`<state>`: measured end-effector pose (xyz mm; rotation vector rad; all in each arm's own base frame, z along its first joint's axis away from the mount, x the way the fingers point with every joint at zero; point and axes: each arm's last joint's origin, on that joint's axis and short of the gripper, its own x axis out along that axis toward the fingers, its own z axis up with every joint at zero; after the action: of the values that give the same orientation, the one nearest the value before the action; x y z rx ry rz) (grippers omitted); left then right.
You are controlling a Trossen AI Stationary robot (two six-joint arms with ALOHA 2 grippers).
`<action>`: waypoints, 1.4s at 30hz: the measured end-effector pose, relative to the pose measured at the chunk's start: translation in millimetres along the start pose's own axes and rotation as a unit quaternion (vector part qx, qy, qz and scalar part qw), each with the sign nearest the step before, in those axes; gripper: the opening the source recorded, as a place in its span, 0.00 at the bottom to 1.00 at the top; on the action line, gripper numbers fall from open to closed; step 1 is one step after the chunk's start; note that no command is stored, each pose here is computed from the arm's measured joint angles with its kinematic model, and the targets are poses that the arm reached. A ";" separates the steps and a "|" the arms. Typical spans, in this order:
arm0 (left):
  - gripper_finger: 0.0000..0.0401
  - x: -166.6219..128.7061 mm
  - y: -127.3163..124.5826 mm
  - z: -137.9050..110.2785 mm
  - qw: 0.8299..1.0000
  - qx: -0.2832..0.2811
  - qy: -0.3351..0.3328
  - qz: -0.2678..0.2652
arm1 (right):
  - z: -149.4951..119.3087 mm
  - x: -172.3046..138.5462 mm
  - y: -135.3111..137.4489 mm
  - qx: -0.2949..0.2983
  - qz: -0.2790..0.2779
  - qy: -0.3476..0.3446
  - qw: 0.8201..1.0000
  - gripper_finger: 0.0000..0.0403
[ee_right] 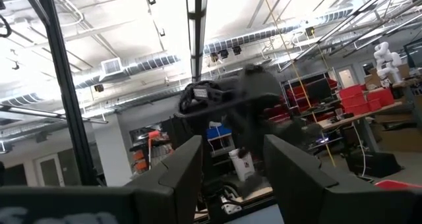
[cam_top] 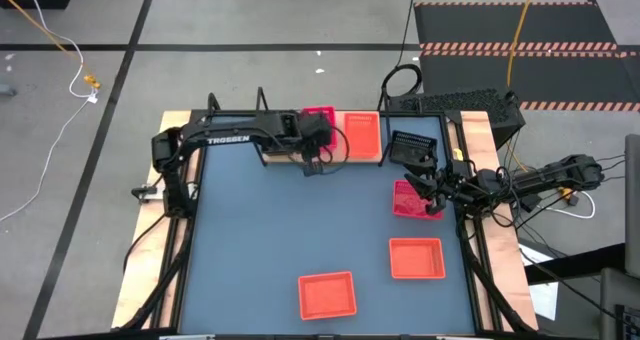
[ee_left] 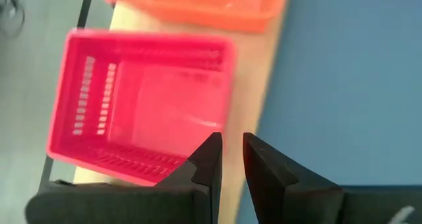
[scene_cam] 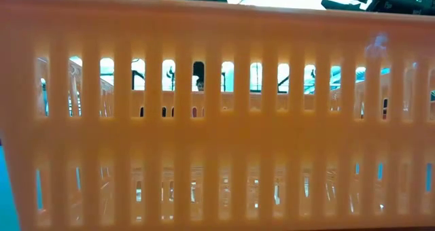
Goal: Stack baskets on shelf by color
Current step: Stack the bottom red basket on top of the red basket on the shelf, then stack the bottom orange basket on top of the orange basket on the shelf
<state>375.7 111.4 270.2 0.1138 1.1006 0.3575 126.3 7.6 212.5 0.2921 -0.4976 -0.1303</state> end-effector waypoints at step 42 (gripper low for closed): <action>0.43 -69.9 -340.2 -121.1 0.828 0.516 -0.125 -0.182 | -14.4 -6.2 17.3 0.064 0.085 0.084 0.991 0.38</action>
<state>317.2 -241.5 184.4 0.8763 0.9197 -0.6255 128.8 28.8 202.9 0.3817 -0.3616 0.0921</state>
